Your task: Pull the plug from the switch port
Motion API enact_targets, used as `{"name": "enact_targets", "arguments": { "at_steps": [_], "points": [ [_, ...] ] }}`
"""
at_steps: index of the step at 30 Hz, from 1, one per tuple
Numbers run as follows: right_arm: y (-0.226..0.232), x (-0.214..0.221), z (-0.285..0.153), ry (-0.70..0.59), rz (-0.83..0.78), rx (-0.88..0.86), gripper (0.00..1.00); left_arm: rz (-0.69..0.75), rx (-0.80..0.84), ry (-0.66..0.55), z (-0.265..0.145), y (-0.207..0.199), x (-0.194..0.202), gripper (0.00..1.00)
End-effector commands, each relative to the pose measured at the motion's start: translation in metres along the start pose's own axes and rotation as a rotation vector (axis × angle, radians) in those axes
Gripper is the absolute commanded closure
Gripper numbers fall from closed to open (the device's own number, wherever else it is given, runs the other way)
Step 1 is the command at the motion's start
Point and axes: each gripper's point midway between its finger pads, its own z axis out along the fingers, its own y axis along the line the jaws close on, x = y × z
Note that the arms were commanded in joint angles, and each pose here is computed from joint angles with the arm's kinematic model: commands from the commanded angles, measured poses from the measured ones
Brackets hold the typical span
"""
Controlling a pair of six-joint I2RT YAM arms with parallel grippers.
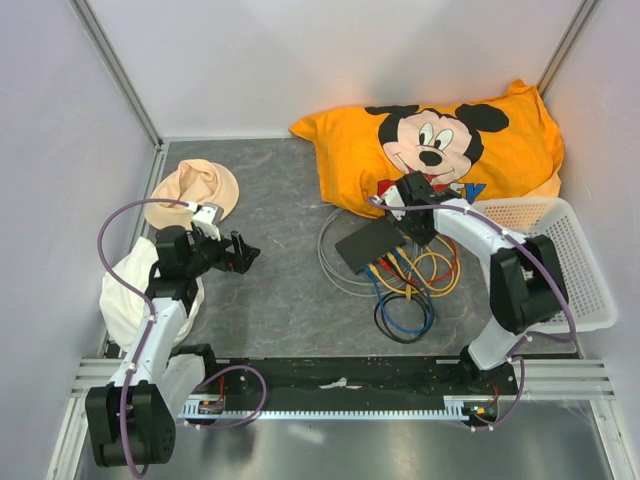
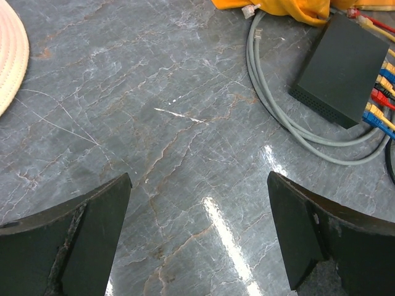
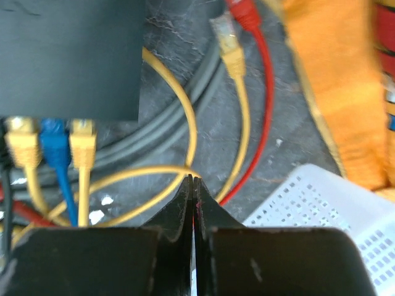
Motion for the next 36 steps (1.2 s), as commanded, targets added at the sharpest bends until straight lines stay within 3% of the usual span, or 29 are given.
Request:
{"name": "enact_targets", "arguments": {
  "at_steps": [1,6,12,23,28,34,36],
  "points": [
    [-0.008,-0.011,0.016,0.012,-0.044,0.024,1.0,0.029,0.036,-0.032,0.001,-0.005,-0.012,0.01],
    [-0.003,-0.033,0.051,0.044,-0.12,0.046,1.0,0.026,0.027,-0.023,-0.003,-0.005,-0.013,0.01],
    [0.022,-0.078,0.061,-0.023,-0.211,-0.008,1.0,0.041,0.015,-0.018,-0.006,-0.002,-0.012,0.01],
    [0.191,-0.168,0.03,-0.213,-0.412,-0.249,0.99,0.022,-0.015,-0.017,-0.003,0.007,-0.01,0.01],
    [0.249,-0.212,-0.015,-0.367,-0.309,-0.475,0.99,0.01,-0.076,-0.026,-0.004,0.017,-0.014,0.01],
    [0.193,-0.237,-0.069,-0.488,-0.167,-0.392,0.93,-0.063,-0.036,-0.01,-0.004,0.007,-0.017,0.01],
    [0.173,-0.224,-0.094,-0.52,-0.138,-0.388,0.8,-0.059,0.083,0.006,-0.001,-0.017,-0.014,0.03]
  ]
}}
